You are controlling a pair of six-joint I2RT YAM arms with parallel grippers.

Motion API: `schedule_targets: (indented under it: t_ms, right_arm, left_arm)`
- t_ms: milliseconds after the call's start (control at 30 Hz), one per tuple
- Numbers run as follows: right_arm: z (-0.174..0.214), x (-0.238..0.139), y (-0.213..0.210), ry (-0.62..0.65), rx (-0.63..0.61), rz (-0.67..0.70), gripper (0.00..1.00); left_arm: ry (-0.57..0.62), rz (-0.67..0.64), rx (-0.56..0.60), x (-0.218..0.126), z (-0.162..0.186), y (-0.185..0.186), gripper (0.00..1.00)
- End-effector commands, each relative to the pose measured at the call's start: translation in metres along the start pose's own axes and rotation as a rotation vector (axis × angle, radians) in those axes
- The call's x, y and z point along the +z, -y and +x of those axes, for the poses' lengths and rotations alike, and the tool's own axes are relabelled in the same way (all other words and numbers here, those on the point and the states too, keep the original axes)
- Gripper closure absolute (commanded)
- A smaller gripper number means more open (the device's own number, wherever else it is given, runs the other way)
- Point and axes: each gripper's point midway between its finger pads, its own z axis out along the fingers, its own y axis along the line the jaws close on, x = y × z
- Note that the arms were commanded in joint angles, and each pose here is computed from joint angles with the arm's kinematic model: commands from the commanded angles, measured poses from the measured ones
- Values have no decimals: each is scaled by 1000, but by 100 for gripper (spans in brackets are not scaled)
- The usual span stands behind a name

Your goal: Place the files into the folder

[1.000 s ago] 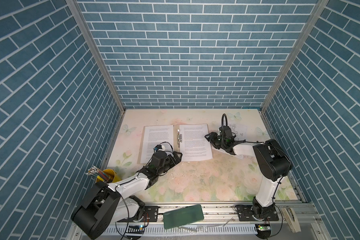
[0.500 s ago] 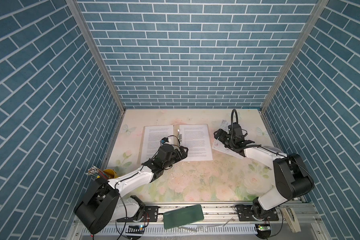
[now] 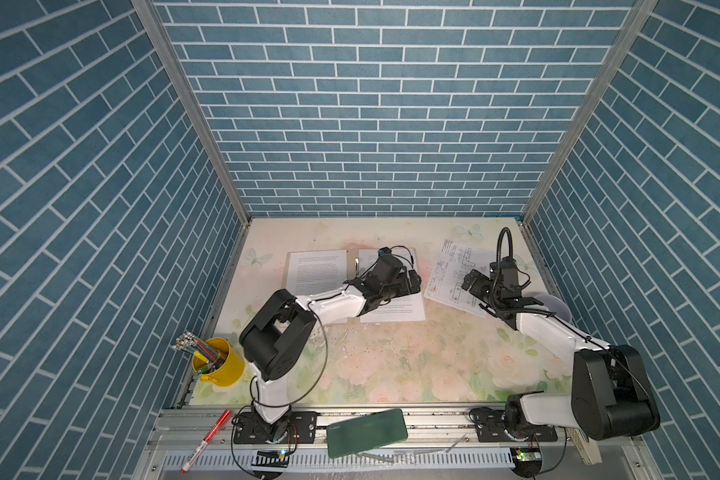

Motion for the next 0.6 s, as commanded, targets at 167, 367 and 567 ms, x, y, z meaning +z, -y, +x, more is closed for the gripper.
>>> schedule_targets:
  t_ms: [167, 367, 567]
  right_arm:
    - [-2, 13, 38, -61, 83, -11, 3]
    - [0, 24, 48, -117, 145, -59, 6]
    - [1, 31, 52, -149, 181, -95, 8]
  left_arm:
    - [-111, -32, 106, 63, -2, 24, 0]
    - [-170, -31, 138, 102, 5, 35, 0]
    - [-208, -53, 177, 126, 13, 38, 0]
